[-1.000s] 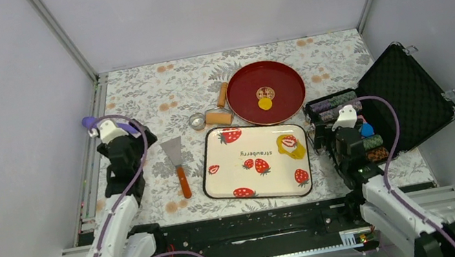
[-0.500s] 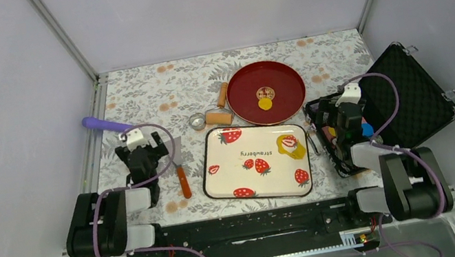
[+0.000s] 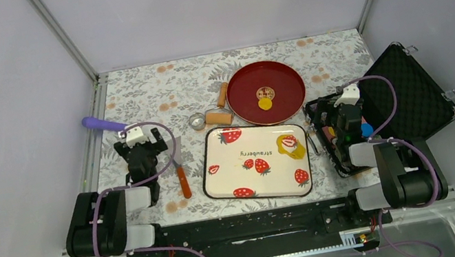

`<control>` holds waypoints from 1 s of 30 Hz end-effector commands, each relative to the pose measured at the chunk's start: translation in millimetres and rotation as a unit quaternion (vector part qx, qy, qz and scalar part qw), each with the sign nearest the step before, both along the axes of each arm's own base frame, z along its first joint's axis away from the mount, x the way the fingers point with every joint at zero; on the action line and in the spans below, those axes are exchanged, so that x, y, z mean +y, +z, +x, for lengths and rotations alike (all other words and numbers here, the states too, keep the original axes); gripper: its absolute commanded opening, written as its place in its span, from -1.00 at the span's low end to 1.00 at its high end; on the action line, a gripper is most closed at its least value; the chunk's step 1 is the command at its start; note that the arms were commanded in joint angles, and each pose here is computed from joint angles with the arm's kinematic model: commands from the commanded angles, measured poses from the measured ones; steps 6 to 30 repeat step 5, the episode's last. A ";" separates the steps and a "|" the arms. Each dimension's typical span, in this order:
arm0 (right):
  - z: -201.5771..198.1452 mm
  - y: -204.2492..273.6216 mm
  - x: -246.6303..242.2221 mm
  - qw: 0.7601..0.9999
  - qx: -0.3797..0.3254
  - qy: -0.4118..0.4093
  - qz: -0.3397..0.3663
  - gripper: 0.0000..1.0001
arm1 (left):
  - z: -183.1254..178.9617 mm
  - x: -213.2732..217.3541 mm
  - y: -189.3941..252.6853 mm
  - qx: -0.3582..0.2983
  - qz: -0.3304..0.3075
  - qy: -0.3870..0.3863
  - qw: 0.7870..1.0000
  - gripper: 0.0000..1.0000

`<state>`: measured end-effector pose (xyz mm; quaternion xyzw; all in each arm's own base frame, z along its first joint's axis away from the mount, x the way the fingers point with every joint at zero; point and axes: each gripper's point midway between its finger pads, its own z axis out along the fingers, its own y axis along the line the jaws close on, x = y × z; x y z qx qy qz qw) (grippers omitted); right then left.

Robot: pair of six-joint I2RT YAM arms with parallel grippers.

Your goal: Roll out the dumpling wrappers from the dough

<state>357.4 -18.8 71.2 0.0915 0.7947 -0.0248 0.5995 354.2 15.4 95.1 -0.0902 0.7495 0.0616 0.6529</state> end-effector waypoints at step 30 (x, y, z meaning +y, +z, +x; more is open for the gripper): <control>9.0 21.7 0.1 0.999 -0.044 0.001 0.002 0.99 | 12.3 -3.2 31.7 -0.055 -0.001 -0.006 0.998 0.98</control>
